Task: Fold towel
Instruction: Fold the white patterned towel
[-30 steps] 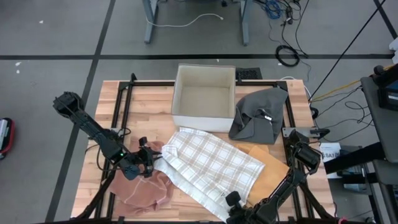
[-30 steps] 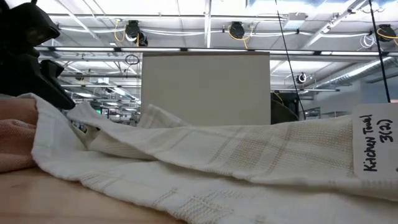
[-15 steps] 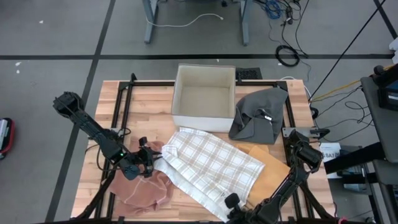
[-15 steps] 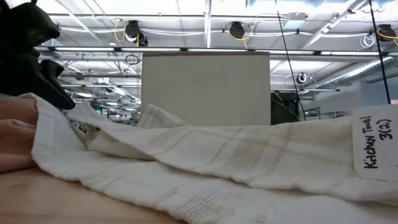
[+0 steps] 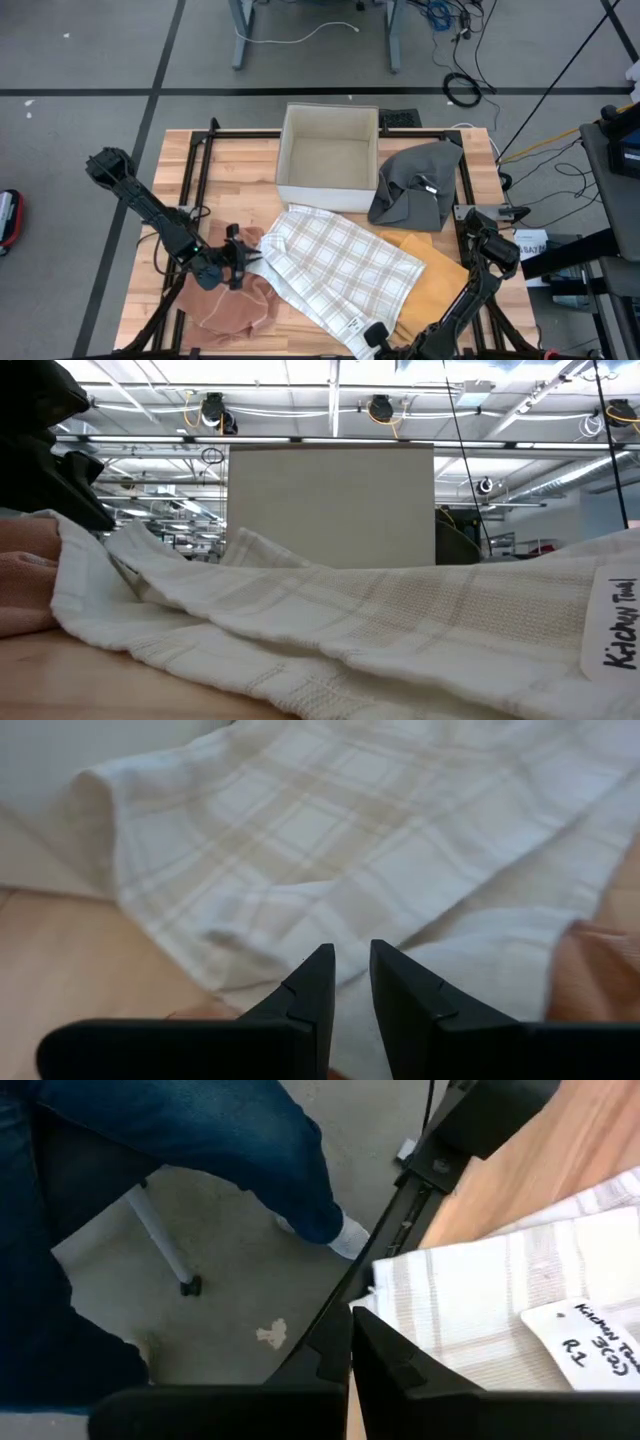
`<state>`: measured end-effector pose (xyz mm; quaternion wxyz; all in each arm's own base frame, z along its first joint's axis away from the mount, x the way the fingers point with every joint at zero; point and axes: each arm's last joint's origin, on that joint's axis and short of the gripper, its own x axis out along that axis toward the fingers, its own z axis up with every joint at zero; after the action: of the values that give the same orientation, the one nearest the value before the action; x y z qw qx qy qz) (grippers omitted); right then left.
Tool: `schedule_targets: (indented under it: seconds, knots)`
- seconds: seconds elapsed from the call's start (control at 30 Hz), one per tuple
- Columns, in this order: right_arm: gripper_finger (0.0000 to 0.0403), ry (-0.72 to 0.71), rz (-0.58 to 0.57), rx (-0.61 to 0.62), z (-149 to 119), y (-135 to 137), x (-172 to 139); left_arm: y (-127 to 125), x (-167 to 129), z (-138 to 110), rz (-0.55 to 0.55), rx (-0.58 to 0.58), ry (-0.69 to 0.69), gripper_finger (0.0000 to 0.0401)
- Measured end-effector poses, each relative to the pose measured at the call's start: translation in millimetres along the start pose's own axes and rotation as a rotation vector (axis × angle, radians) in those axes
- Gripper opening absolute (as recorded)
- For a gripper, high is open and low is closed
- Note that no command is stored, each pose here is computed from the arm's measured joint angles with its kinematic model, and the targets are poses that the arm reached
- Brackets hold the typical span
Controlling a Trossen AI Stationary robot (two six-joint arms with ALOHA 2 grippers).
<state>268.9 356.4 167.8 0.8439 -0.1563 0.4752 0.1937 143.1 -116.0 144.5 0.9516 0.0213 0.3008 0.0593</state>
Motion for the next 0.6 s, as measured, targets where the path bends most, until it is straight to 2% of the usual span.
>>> schedule_targets:
  seconds: [0.23, 0.5, 0.6]
  knots:
    - [0.0007, -0.011, -0.032, -0.012, 1, -4, 3, -2, 0, 2, -0.041, 0.019, -0.002, 0.0074]
    - [0.0119, -0.009, -0.042, 0.010, 1, -10, 25, -2, 0, 2, -0.041, 0.019, -0.003, 0.0074]
    - [0.0140, -0.020, -0.054, 0.032, 3, -14, 26, -2, 0, 2, -0.041, 0.017, -0.002, 0.0074]
